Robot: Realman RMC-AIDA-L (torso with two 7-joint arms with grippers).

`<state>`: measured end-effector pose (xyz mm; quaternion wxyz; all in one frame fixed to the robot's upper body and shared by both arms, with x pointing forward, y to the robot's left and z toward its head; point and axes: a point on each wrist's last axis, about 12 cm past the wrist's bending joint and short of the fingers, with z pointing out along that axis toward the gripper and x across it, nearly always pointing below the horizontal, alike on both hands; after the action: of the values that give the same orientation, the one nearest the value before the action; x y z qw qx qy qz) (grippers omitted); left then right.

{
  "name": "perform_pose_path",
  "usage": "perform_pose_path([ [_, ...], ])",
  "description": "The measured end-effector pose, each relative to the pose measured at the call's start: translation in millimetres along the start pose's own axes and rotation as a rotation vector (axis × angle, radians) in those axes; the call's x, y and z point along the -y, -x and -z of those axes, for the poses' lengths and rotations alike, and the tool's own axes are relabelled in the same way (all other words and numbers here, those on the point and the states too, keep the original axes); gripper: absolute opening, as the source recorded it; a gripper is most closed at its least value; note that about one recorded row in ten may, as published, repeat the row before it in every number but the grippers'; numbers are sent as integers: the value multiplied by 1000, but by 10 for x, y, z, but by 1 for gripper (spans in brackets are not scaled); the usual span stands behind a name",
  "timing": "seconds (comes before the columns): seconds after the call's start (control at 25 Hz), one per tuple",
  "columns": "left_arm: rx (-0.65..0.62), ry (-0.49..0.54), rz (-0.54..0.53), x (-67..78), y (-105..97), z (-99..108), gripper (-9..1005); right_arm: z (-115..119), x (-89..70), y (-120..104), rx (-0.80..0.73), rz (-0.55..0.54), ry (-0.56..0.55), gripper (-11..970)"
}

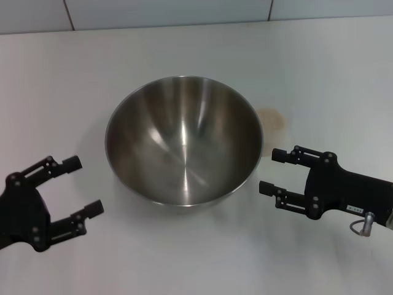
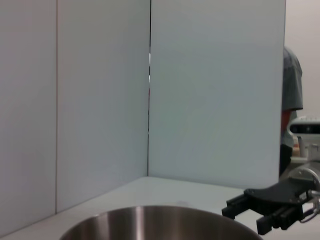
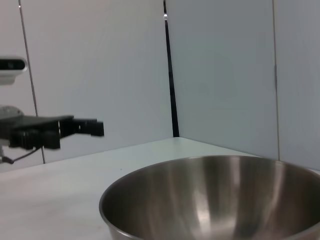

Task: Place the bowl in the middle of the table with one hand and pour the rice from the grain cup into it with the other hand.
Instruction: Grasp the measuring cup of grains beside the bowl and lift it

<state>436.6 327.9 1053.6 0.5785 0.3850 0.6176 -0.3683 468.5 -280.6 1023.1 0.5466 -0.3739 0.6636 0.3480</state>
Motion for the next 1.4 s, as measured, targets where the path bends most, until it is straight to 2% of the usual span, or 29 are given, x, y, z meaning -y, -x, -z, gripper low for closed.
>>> perform_pose_path([
  [0.44,-17,18,-38,95,-120,-52,813,-1,9,-9,-7,0,-9,686],
  [1.04,-62,12,-35,86,-168,-59,813,3,7,-13,-8,-1,-10,687],
  [1.4,-55,12,-31,69,-148,-53,813,59,-90,-47,39,13,-32,686],
])
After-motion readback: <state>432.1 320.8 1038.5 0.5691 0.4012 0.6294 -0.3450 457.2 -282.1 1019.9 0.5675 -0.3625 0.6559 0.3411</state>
